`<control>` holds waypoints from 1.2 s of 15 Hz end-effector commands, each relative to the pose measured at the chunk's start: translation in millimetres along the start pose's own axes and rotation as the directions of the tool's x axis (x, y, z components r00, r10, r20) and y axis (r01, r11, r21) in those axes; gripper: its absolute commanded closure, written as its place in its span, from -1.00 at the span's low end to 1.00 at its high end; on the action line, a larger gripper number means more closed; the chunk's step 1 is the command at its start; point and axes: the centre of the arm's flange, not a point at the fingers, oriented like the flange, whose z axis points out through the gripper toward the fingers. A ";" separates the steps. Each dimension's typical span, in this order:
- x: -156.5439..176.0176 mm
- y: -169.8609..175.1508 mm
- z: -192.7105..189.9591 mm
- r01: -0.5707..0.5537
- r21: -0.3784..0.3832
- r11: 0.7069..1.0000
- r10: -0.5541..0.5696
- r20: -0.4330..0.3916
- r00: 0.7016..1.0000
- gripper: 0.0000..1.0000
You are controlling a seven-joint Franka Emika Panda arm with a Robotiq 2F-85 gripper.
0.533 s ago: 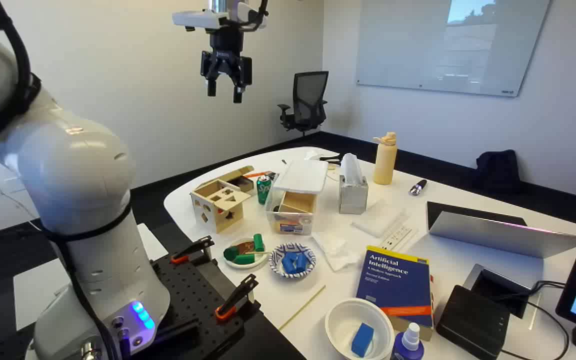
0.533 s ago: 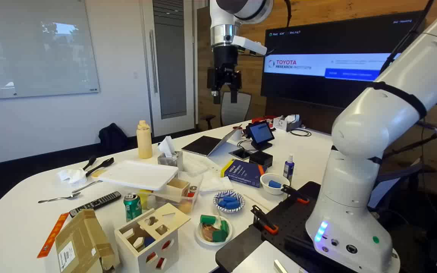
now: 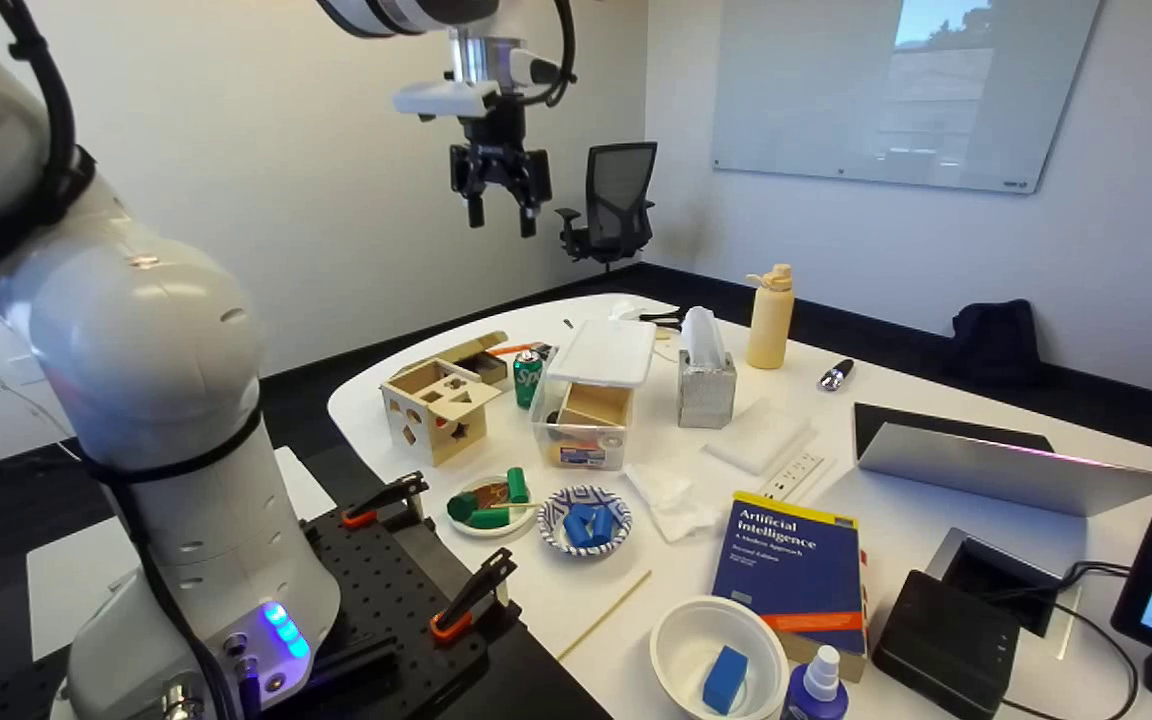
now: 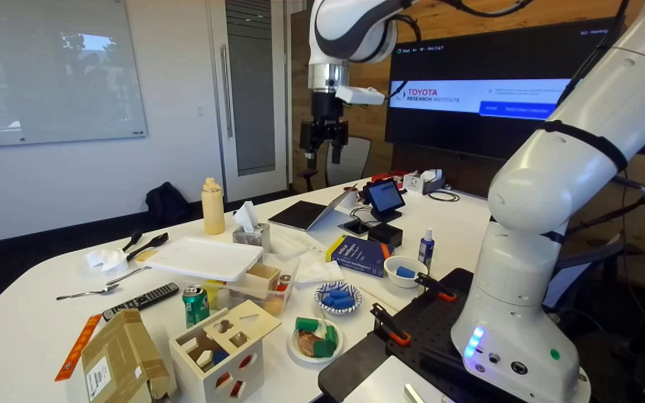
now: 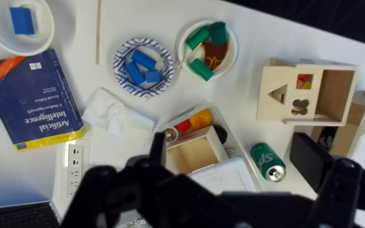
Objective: Fold the tissue on the table
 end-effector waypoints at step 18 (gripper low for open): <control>109.7 119.3 372.2 0.171 -0.180 0.969 -0.158 0.087 0.984 -1.00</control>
